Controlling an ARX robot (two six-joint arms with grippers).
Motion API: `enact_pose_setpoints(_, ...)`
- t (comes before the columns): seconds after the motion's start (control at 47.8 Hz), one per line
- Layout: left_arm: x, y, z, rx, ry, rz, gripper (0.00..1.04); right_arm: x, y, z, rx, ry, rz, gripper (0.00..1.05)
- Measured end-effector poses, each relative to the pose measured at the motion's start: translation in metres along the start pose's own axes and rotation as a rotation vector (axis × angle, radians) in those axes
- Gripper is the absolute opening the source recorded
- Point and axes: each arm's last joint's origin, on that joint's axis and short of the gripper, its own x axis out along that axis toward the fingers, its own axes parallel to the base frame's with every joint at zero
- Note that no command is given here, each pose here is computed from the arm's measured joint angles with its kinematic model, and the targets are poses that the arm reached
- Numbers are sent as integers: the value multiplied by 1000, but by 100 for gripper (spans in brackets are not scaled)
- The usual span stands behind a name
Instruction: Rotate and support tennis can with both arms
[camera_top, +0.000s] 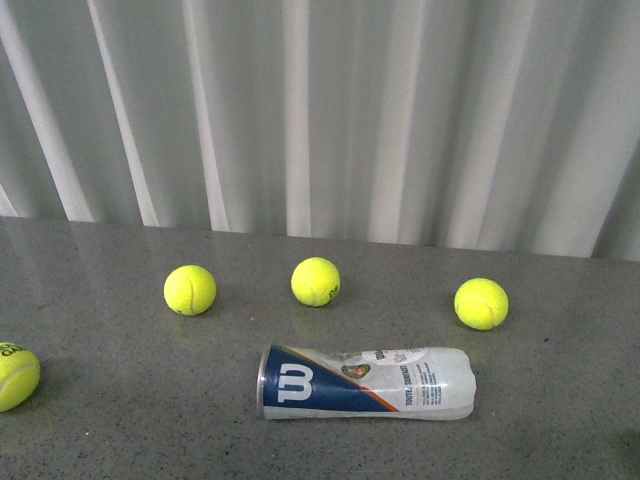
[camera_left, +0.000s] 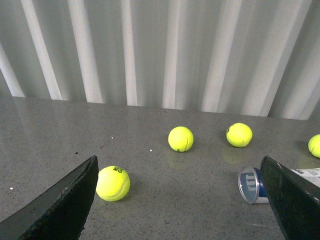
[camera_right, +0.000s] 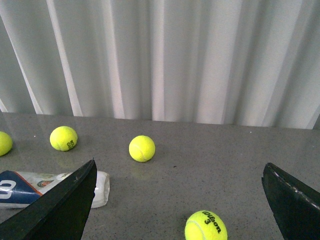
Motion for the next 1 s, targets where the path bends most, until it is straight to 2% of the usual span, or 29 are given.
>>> enact_pose_setpoints(0.125,0,0,0,-1,3,0,98,0,0,0,0,0,0,98)
enact_pose_setpoints(0.188,2,1,-2,-93,166,92,98,0,0,0,0,0,0,98)
enact_pose_setpoints(0.293,20,2,1,-223,294,120,98,0,0,0,0,-1,0,98)
enact_pose_setpoints(0.376,42,0,5,-290,314,36,98,0,0,0,0,0,1,98)
enact_pose_setpoints(0.502,95,-5,12,-389,331,-236,98,0,0,0,0,0,0,98)
enact_pose_setpoints(0.564,127,-8,7,-408,394,-332,98,0,0,0,0,0,0,98)
enact_pose_setpoints(0.648,161,-8,-8,-439,490,-387,98,0,0,0,0,0,0,98)
enact_pose_setpoints(0.774,194,-9,-25,-481,549,-454,98,0,0,0,0,0,0,98)
enact_pose_setpoints(0.878,226,-10,-45,-479,596,-460,98,0,0,0,0,0,0,98)
enact_pose_setpoints(1.003,244,-15,-64,-485,661,-481,98,0,0,0,0,0,0,98)
